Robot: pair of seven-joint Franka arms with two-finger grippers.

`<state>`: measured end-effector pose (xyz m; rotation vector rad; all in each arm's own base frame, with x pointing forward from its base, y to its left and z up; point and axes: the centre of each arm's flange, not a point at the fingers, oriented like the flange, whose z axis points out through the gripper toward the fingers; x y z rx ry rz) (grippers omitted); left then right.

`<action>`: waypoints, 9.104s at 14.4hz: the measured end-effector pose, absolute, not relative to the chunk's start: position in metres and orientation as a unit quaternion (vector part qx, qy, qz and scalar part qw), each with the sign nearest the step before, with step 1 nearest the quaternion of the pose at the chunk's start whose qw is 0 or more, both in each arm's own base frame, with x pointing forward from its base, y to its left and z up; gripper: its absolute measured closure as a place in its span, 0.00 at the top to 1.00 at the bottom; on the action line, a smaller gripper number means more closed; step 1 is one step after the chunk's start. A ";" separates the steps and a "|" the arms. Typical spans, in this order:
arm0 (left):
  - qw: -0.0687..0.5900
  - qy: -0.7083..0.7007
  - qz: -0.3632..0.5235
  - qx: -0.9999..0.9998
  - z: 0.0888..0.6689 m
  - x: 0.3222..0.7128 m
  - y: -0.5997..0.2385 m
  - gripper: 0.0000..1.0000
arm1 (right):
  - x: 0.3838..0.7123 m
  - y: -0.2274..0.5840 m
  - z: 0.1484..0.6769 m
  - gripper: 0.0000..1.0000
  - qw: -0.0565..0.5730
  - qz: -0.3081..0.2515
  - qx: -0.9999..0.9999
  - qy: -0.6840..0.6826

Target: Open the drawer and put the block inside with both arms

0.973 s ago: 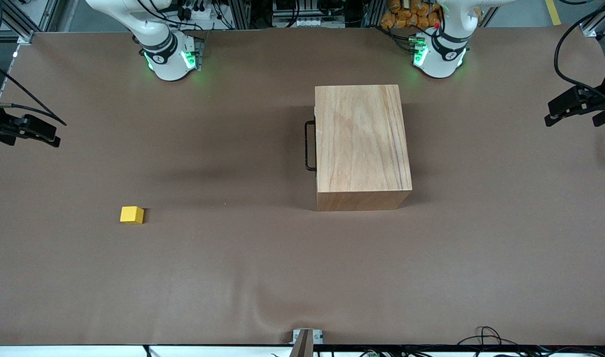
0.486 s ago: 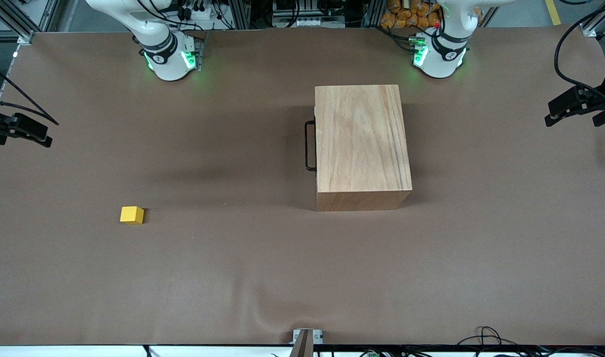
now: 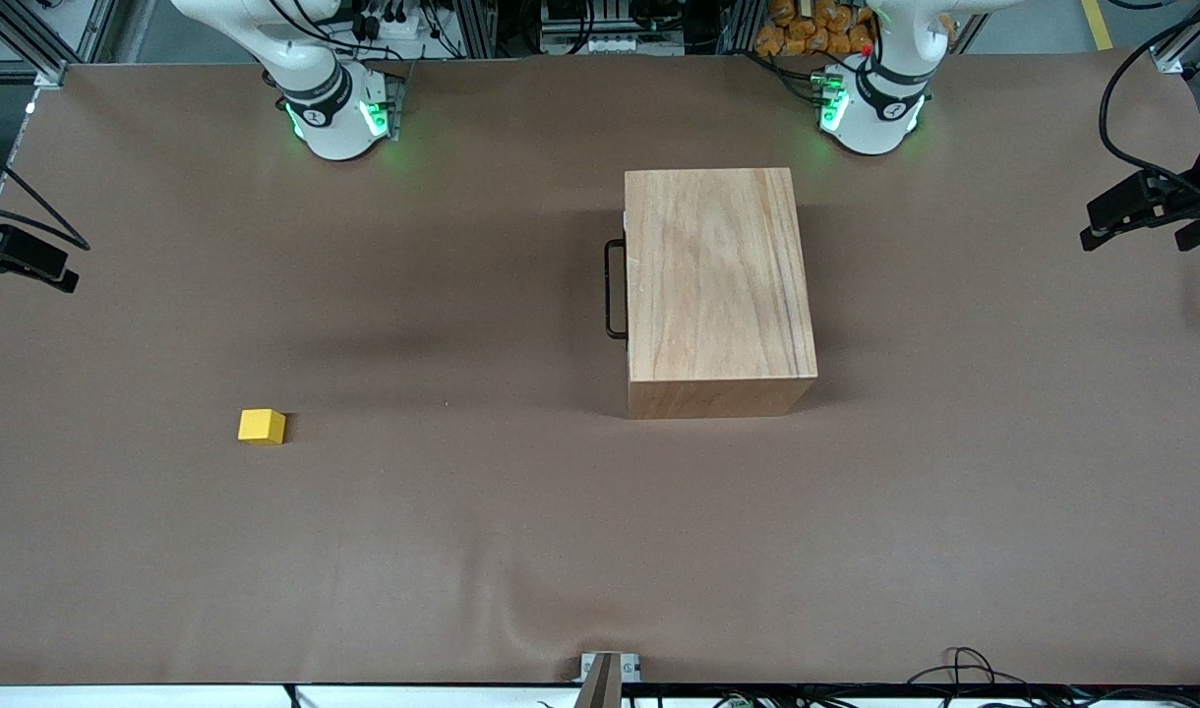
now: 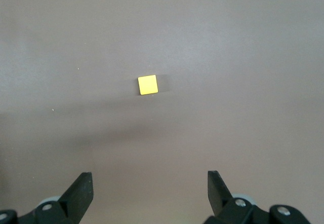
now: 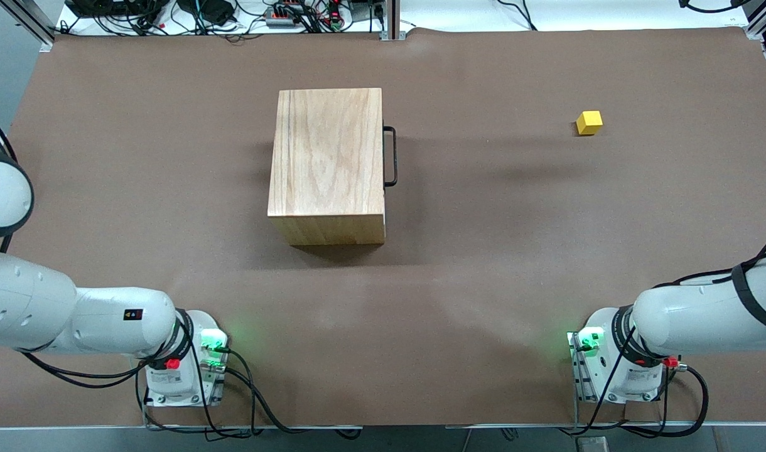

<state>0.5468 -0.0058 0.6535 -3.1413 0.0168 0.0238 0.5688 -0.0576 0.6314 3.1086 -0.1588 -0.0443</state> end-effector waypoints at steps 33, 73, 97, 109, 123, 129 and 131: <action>0.007 -0.074 0.061 -0.995 0.504 0.494 -0.427 1.00 | 0.594 -0.069 0.577 1.00 -0.010 -0.058 0.992 -0.110; 0.096 0.021 -0.020 -0.995 0.309 0.408 -0.592 1.00 | 0.651 -0.072 0.362 1.00 -0.041 -0.095 0.988 -0.112; 0.024 0.031 -0.043 -0.998 0.310 0.404 -0.618 1.00 | 0.637 -0.068 0.181 1.00 -0.011 -0.093 0.996 -0.014; -0.016 0.046 -0.058 -0.997 0.307 0.392 -0.640 1.00 | 0.643 -0.066 0.183 0.66 -0.014 -0.064 0.998 -0.020; -0.072 0.057 -0.075 -0.993 0.306 0.377 -0.662 1.00 | 0.676 -0.021 0.323 0.56 -0.055 -0.048 0.996 0.047; -0.097 0.060 -0.087 -0.990 0.302 0.377 -0.669 1.00 | 0.673 0.047 0.366 0.56 -0.079 -0.031 0.995 0.047; -0.098 0.061 -0.088 -0.989 0.302 0.376 -0.669 1.00 | 0.670 0.069 0.370 0.56 -0.093 -0.037 0.995 0.017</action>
